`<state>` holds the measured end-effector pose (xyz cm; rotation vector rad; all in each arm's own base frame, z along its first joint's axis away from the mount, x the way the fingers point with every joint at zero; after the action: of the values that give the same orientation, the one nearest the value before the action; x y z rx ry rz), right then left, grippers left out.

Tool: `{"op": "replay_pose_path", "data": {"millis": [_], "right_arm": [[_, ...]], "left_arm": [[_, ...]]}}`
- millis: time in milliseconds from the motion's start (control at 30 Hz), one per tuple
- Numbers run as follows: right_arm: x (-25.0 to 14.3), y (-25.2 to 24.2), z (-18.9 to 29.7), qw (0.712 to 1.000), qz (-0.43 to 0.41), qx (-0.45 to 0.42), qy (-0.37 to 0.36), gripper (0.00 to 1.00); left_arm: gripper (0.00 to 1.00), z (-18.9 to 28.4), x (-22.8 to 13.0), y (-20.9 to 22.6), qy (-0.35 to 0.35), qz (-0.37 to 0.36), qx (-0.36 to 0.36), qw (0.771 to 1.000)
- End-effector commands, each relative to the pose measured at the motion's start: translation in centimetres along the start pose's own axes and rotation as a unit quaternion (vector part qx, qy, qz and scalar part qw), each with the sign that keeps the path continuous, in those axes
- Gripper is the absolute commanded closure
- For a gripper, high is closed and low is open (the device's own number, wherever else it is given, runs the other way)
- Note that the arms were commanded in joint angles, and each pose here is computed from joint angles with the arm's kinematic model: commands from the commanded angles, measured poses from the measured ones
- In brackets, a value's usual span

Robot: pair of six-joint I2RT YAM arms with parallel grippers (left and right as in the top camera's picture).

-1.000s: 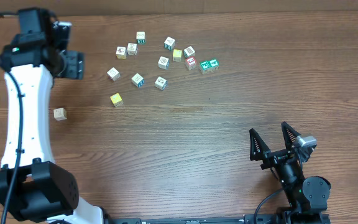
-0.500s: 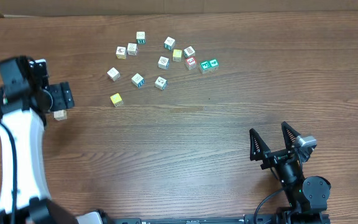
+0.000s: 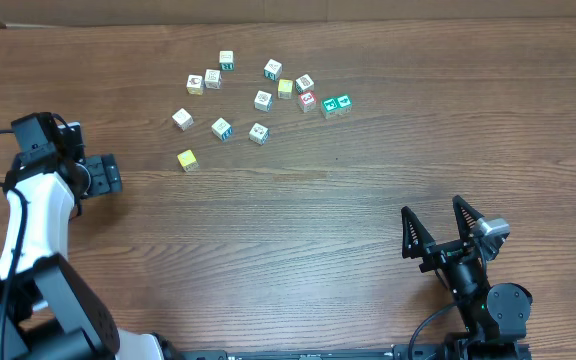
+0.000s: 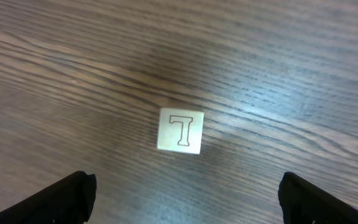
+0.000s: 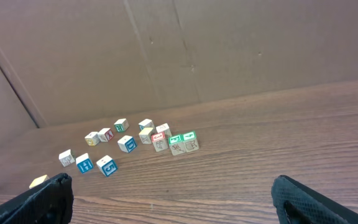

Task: Form a horizontal line
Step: 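Open the left gripper, release the 'T' block, and raise away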

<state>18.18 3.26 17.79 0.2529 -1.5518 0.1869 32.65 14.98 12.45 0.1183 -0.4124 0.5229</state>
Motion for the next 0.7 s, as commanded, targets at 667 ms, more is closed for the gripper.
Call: {"op": "replay_pose_path", "data": {"millis": [667], "right_arm": [[-0.3, 0.1, 0.0, 1.0, 0.002, 0.004, 0.001, 0.0]], "left_arm": [[0.19, -5.9, -0.5, -0.8, 0.021, -0.086, -0.038, 0.995]]}}
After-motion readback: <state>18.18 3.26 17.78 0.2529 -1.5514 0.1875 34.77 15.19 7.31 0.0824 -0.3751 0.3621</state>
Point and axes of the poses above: each gripper's point midway between its finger pads, its own z axis back along the fingers, its own y axis along the line the jaws close on, x = y × z, the point moved 6 cm from there along z, back along the fingers, and after that the axes turned 14 degrees about z, right-handed, at the moved point
